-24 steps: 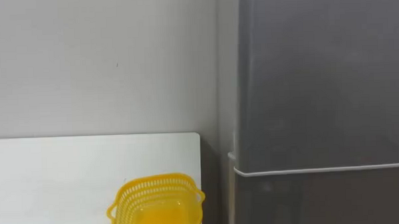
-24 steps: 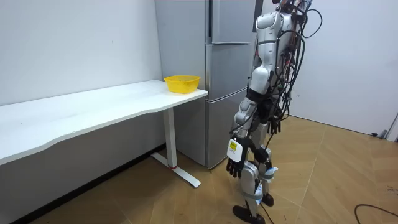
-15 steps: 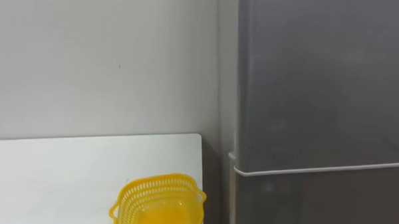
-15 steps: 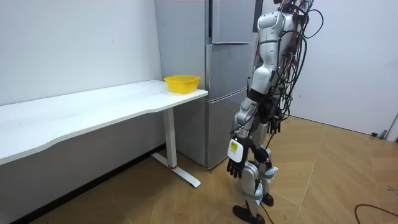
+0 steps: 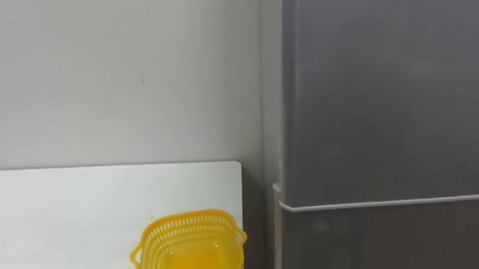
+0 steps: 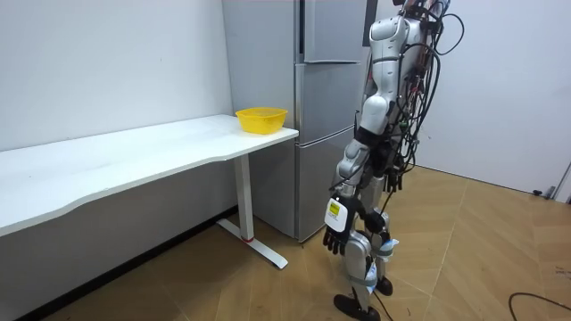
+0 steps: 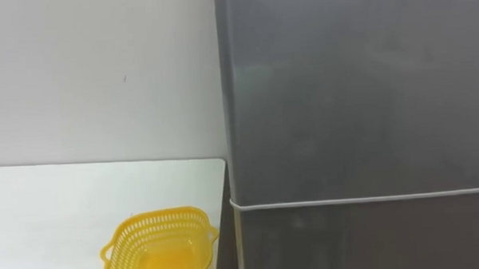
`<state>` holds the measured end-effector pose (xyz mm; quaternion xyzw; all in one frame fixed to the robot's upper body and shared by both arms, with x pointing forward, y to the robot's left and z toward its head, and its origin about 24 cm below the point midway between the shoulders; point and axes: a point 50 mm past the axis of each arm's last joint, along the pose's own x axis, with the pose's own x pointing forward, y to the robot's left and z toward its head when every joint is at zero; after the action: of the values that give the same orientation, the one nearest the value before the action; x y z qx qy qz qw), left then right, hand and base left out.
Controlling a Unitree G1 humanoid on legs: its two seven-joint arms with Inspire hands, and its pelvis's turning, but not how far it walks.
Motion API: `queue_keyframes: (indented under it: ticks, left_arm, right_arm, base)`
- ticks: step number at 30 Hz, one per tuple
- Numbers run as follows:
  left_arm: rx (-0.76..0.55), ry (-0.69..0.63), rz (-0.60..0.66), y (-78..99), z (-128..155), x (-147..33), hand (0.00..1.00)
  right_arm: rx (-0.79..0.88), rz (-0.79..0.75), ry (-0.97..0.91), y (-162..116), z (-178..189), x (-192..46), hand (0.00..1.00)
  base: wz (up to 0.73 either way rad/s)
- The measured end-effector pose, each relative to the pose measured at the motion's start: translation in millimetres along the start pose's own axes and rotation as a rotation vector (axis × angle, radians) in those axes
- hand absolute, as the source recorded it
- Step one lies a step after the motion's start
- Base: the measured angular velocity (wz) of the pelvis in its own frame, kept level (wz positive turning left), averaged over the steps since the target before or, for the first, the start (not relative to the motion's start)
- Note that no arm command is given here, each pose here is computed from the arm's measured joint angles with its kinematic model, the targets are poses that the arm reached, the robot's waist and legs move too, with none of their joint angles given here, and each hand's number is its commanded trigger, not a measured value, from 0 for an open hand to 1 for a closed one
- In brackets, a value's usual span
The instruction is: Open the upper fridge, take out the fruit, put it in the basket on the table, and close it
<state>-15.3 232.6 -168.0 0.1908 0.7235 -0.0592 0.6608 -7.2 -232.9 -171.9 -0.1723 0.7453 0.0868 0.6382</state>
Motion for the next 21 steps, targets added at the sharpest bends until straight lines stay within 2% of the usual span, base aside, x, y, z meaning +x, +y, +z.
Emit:
queue_keyframes:
  ticks: [2, 10, 16, 21]
  left_arm:
    - [-0.009, -0.001, 0.0, -0.1, 0.0, 0.0, 0.0]
    - [-0.279, -0.037, 0.022, 1.9, 1.9, 0.4, 0.0]
    - [-0.629, -0.056, 0.109, 16.9, -0.9, -0.4, 0.0]
    - [-0.984, -0.101, 0.204, 36.4, 1.5, -4.0, 0.0]
  right_arm:
    - [0.0, 0.001, 0.0, 0.1, -0.1, 0.0, 0.0]
    - [0.035, 0.012, 0.001, 1.1, -1.3, 0.3, 0.0]
    - [0.071, 0.005, -0.023, -1.9, -0.3, 0.0, 0.0]
    - [0.127, -0.001, -0.041, -5.0, 0.3, -0.3, 0.0]
  base:
    - [0.0]
    - [0.03]
    - [0.01]
    - [0.0]
